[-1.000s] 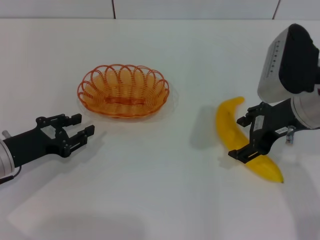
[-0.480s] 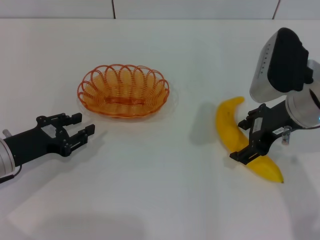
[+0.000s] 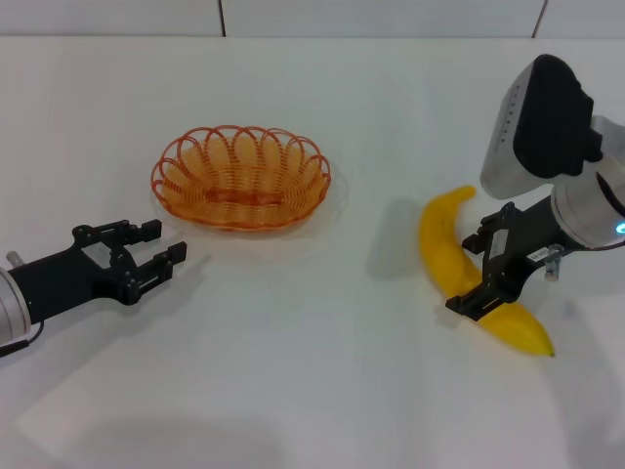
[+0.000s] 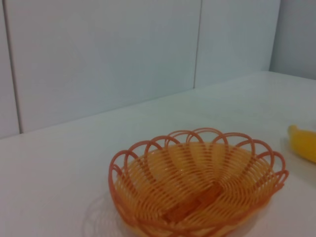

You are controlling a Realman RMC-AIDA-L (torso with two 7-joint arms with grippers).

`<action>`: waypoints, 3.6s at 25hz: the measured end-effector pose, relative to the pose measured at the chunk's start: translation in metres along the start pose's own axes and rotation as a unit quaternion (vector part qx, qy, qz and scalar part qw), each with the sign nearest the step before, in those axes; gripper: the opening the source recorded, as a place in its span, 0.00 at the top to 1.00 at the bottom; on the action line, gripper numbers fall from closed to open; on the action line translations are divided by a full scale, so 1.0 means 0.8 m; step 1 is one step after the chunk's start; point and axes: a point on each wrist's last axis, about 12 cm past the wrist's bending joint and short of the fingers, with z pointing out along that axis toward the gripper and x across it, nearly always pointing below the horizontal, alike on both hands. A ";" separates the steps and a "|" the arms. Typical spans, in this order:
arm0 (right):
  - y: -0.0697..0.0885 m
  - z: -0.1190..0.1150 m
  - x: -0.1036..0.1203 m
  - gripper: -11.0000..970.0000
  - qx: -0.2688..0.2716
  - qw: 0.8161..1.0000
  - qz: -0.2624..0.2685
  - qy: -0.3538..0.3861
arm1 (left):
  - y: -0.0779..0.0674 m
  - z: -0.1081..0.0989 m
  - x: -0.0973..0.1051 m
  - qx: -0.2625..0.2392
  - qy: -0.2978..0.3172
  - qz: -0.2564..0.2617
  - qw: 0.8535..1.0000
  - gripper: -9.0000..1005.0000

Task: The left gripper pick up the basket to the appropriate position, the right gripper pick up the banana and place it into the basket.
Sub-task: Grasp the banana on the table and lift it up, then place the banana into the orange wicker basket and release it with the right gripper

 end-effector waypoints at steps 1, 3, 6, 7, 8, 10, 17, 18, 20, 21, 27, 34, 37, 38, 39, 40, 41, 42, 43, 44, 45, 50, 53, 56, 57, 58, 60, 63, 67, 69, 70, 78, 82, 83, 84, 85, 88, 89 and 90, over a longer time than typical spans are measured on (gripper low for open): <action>0.001 0.001 0.000 0.09 -0.001 1.000 -0.001 0.001 | 0.000 0.000 0.000 0.000 0.000 0.000 1.000 0.53; 0.003 0.002 -0.001 0.09 -0.004 1.000 -0.006 0.005 | 0.000 0.000 0.000 0.000 0.000 0.000 1.000 0.53; 0.004 0.003 -0.002 0.09 -0.006 1.000 -0.008 0.006 | 0.000 0.000 0.000 0.000 0.000 0.000 1.000 0.53; 0.004 0.003 -0.002 0.09 -0.006 1.000 -0.008 0.006 | 0.000 0.000 0.000 0.000 0.000 0.000 1.000 0.53; 0.004 0.003 -0.002 0.09 -0.006 1.000 -0.008 0.006 | 0.000 0.000 0.000 0.000 0.000 0.000 1.000 0.53; 0.004 0.004 -0.002 0.09 -0.006 1.000 -0.007 0.006 | 0.000 0.000 0.000 0.000 0.000 0.000 1.000 0.53; 0.002 0.006 -0.004 0.09 -0.004 1.000 -0.006 0.006 | 0.000 0.001 -0.001 0.001 0.000 0.001 1.000 0.53; 0.001 0.006 -0.004 0.09 -0.003 1.000 -0.006 0.005 | 0.000 0.001 -0.001 0.001 0.000 0.001 1.000 0.53; 0.001 0.007 -0.005 0.09 -0.002 1.000 -0.006 0.004 | 0.000 0.001 -0.001 0.001 0.000 0.001 1.000 0.53; 0.001 0.007 -0.005 0.09 -0.001 1.000 -0.006 0.003 | 0.000 0.001 -0.001 0.001 0.000 0.001 1.000 0.53; 0.000 0.007 -0.007 0.09 -0.001 1.000 0.000 0.001 | 0.000 0.001 -0.001 0.001 0.000 0.001 1.000 0.53; -0.002 0.008 -0.012 0.21 -0.004 1.000 0.004 0.004 | 0.000 0.001 -0.002 0.002 -0.001 0.002 1.000 0.53; -0.001 0.006 -0.014 0.28 -0.004 1.000 0.001 0.002 | 0.000 0.001 -0.002 0.002 -0.001 0.002 1.000 0.53; -0.001 0.006 -0.016 0.30 -0.004 1.000 0.000 0.002 | 0.000 0.001 -0.002 0.002 -0.001 0.002 1.000 0.53; -0.001 0.005 -0.017 0.32 -0.004 1.000 -0.001 0.002 | 0.000 0.001 -0.002 0.002 -0.002 0.002 1.000 0.53; -0.001 0.005 -0.018 0.34 -0.004 1.000 -0.002 0.001 | 0.000 0.001 -0.002 0.002 -0.002 0.002 1.000 0.53; -0.002 0.004 -0.020 0.36 -0.003 1.000 -0.004 0.000 | 0.000 0.001 -0.002 0.002 -0.001 0.002 1.000 0.53; -0.002 0.003 -0.021 0.38 -0.002 1.000 -0.006 -0.001 | 0.000 0.001 -0.002 0.002 -0.001 0.002 1.000 0.53; -0.002 0.001 -0.023 0.40 0.000 1.000 -0.009 -0.004 | 0.000 0.001 -0.002 0.002 -0.001 0.002 1.000 0.53; -0.002 -0.002 -0.025 0.42 0.003 1.000 -0.011 -0.008 | 0.000 0.001 -0.002 0.002 -0.001 0.002 1.000 0.53; -0.003 -0.005 -0.027 0.44 0.007 1.000 -0.012 -0.012 | 0.000 0.001 -0.002 0.002 -0.001 0.002 1.000 0.53; 0.000 -0.017 -0.036 0.50 0.015 0.999 -0.021 -0.041 | 0.000 0.001 -0.002 0.002 -0.001 0.002 1.000 0.53; 0.003 -0.025 -0.044 0.50 0.018 0.997 -0.033 -0.067 | 0.000 0.001 -0.001 0.001 -0.001 0.002 1.000 0.53; 0.009 -0.033 -0.054 0.49 0.019 0.993 -0.054 -0.104 | 0.000 0.001 -0.001 0.002 -0.001 0.001 1.000 0.53; 0.011 -0.036 -0.057 0.49 0.019 0.991 -0.062 -0.117 | 0.000 0.001 -0.001 0.002 -0.001 0.002 1.000 0.53; 0.014 -0.039 -0.062 0.49 0.019 0.988 -0.073 -0.135 | 0.000 0.001 -0.001 0.002 -0.001 0.002 1.000 0.53; 0.019 -0.043 -0.070 0.49 0.015 0.982 -0.093 -0.164 | 0.000 0.001 -0.001 0.002 -0.001 0.004 1.000 0.53; 0.024 -0.041 -0.084 0.48 0.014 0.972 -0.121 -0.203 | -0.001 0.002 -0.001 0.002 -0.003 0.006 1.000 0.53; 0.036 -0.021 -0.111 0.48 0.033 0.962 -0.155 -0.222 | -0.001 0.002 -0.002 0.002 -0.004 0.006 1.000 0.53; 0.045 -0.010 -0.123 0.47 0.042 0.957 -0.173 -0.228 | -0.001 0.002 -0.002 0.002 -0.004 0.006 1.000 0.53; 0.050 -0.005 -0.130 0.47 0.049 0.954 -0.182 -0.233 | -0.001 0.002 -0.002 0.002 -0.005 0.006 1.000 0.53; 0.060 0.026 -0.160 0.46 0.090 0.941 -0.205 -0.253 | -0.002 0.004 -0.004 0.006 -0.007 0.008 1.000 0.53; 0.060 0.042 -0.169 0.45 0.104 0.939 -0.207 -0.252 | -0.002 0.006 -0.006 0.008 -0.007 0.010 1.000 0.53; 0.061 0.046 -0.171 0.45 0.108 0.938 -0.209 -0.253 | -0.002 0.006 -0.006 0.008 -0.007 0.010 1.000 0.53; 0.061 0.050 -0.173 0.45 0.112 0.937 -0.211 -0.254 | -0.001 0.006 -0.006 0.008 -0.007 0.010 1.000 0.53; 0.061 0.053 -0.174 0.45 0.118 0.936 -0.211 -0.255 | -0.001 0.007 -0.007 0.008 -0.007 0.011 1.000 0.53; 0.059 0.062 -0.174 0.44 0.135 0.933 -0.212 -0.257 | -0.001 0.007 -0.008 0.009 -0.008 0.011 1.000 0.53; 0.058 0.064 -0.173 0.44 0.138 0.933 -0.212 -0.256 | -0.001 0.007 -0.008 0.010 -0.008 0.012 1.000 0.53; 0.056 0.065 -0.173 0.44 0.140 0.933 -0.212 -0.255 | -0.001 0.007 -0.008 0.010 -0.009 0.012 1.000 0.53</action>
